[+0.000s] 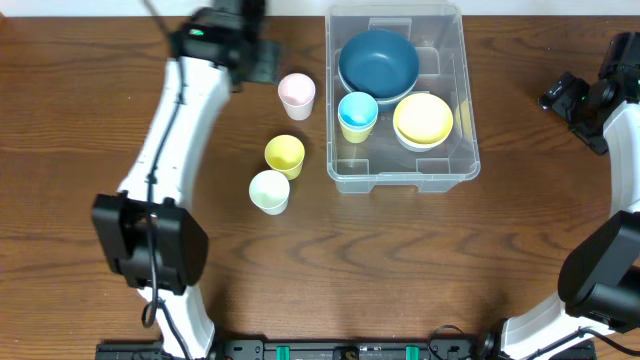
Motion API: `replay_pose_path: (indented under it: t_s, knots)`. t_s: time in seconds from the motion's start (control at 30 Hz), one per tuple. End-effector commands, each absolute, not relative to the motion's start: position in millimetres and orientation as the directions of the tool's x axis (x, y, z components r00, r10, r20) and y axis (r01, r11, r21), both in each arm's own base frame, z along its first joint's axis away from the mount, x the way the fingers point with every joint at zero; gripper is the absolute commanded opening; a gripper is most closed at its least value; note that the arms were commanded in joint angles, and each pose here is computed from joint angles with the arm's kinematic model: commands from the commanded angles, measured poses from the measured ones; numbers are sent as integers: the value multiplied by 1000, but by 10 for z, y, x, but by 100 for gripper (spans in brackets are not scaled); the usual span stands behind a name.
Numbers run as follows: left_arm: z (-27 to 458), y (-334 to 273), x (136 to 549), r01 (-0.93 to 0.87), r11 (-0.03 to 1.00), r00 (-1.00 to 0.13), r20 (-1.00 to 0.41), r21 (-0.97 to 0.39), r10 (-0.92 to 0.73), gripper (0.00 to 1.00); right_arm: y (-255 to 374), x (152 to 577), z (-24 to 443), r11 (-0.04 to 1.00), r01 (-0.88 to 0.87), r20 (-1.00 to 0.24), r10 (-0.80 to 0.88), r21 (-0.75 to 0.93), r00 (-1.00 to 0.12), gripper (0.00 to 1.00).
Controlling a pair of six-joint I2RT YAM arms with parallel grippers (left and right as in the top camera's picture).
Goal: Pack container
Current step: 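Place the blue cup into the yellow cup in the bin, then grasp the pink cup with the left gripper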
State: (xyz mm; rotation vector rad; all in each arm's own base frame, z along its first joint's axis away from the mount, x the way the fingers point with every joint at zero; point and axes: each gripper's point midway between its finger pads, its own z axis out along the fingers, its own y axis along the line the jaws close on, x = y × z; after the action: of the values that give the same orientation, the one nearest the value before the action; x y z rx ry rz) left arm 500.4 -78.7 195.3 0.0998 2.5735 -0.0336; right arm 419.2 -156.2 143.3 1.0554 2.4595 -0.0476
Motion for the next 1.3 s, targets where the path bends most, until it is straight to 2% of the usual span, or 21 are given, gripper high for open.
replay_pose_path:
  t_s: [0.0, 0.17, 1.0, 1.03, 1.07, 1.17, 1.2, 1.23, 1.27]
  knots:
    - [1621, -770, 5011, 71, 996, -884, -466, -52, 39, 69, -1574, 4180, 1434, 693, 705, -424, 689, 148, -588, 99]
    - [1300, -825, 5078, 104, 994, -902, -425, -40, 78, 69, -1574, 4180, 1434, 693, 705, -424, 689, 148, -588, 99]
    - [568, -1150, 5112, 163, 986, -933, -332, -36, 142, 67, -1574, 4180, 1434, 693, 705, -424, 689, 148, -588, 99]
    - [566, -1151, 5116, 162, 986, -932, -333, -37, 140, 64, -1574, 4179, 1433, 693, 705, -424, 689, 148, -588, 99]
    - [565, -1153, 5122, 160, 986, -932, -335, -38, 139, 56, -1574, 4180, 1434, 693, 705, -424, 689, 148, -588, 99]
    - [571, -1209, 5124, 171, 983, -931, -339, -68, 139, 18, -1574, 4180, 1434, 693, 705, -424, 689, 148, -588, 99]
    - [568, -1232, 5120, 176, 981, -931, -338, -81, 139, 10, -1574, 4180, 1434, 693, 705, -424, 689, 148, -588, 99]
    - [566, -1253, 5121, 180, 979, -931, -339, -92, 139, 6, -1574, 4180, 1434, 693, 705, -424, 689, 148, -588, 99]
    - [564, -1273, 5118, 183, 978, -931, -338, -102, 139, 6, -1574, 4180, 1434, 693, 705, -424, 689, 148, -588, 99]
